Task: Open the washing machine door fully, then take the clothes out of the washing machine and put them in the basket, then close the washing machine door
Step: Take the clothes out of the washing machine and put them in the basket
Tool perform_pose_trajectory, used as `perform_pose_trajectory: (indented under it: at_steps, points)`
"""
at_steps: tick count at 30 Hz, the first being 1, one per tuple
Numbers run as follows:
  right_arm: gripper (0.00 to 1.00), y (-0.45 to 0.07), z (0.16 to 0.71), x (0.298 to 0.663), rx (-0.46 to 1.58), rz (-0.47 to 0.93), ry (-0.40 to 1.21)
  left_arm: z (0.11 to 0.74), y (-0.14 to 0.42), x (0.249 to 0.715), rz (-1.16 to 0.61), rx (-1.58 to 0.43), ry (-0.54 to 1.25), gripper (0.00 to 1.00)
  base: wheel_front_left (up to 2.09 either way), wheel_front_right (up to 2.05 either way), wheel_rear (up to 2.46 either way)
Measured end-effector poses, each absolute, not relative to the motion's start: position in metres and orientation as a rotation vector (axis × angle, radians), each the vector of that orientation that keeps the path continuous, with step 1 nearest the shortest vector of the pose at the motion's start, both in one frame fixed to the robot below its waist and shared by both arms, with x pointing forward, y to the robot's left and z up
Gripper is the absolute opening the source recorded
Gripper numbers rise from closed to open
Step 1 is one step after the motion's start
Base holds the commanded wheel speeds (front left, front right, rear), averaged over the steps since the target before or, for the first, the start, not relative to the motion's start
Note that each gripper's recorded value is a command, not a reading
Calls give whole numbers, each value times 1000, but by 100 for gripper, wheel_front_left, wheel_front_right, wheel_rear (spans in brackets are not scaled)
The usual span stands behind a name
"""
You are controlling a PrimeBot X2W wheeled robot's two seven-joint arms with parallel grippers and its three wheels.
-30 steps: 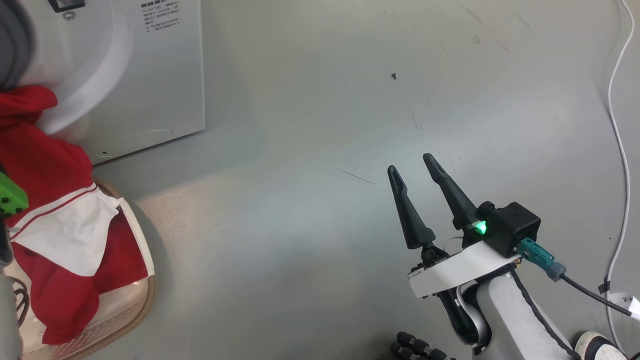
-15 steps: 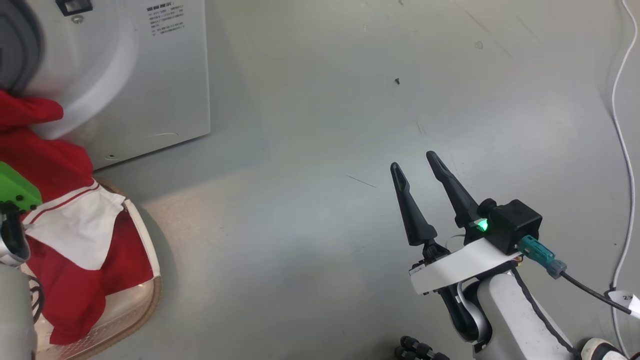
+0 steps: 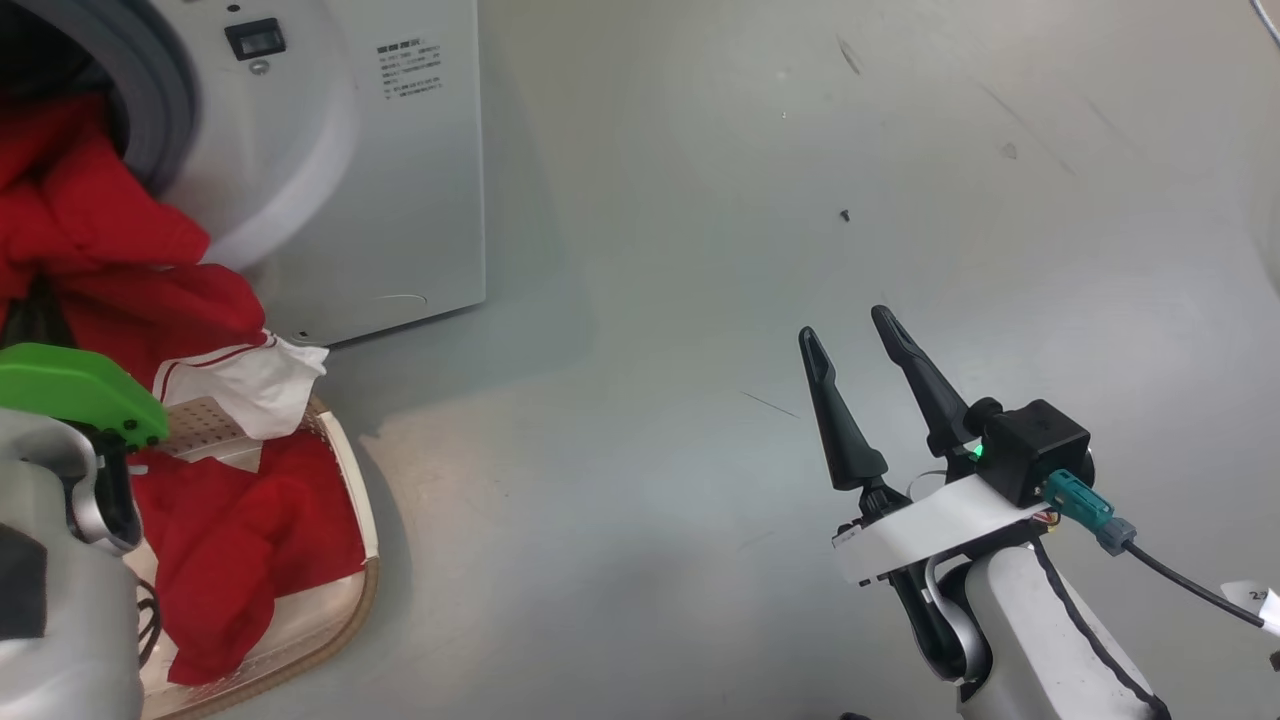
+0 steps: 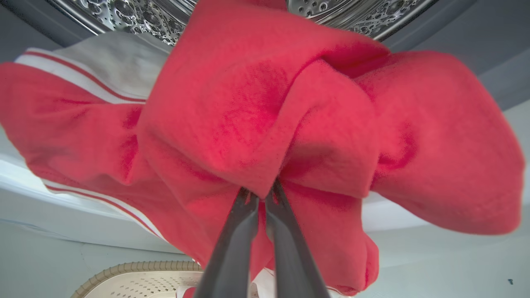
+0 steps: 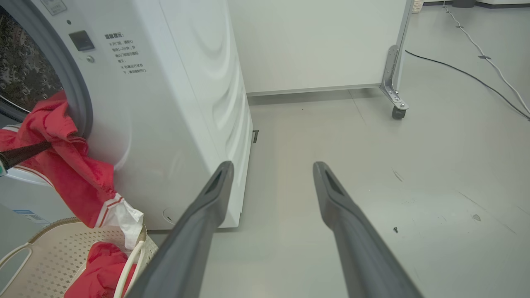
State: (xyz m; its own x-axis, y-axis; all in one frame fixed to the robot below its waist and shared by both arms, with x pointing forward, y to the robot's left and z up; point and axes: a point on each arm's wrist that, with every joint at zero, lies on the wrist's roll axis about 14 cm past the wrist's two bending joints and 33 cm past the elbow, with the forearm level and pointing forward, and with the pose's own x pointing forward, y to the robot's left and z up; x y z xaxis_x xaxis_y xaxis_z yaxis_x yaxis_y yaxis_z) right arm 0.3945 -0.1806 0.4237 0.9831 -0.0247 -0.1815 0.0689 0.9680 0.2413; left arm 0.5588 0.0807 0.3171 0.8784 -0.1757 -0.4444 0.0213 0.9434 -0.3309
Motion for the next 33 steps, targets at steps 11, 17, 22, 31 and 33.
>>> perform_pose_trajectory:
  at_steps: [11, 17, 22, 31, 33]
  points:
    - [100, -162, 437, 399, 252, 22, 137, 359, 101, 538, -131, -246, 337, 0, 0, 0, 0]
    - [100, -152, 443, 399, 251, 58, 121, 392, 109, 532, -149, -204, 250, 0, 0, 0, 0]
    - [100, -139, 443, 396, 253, 102, 124, 414, 118, 524, -144, -178, 189, 0, 0, 0, 0]
    - [100, -120, 450, 396, 253, 170, 108, 454, 138, 508, -110, -181, 81, 0, 0, 0, 0]
    - [100, -116, 452, 396, 254, 182, 102, 461, 141, 504, -109, -177, 60, 0, 0, 0, 0]
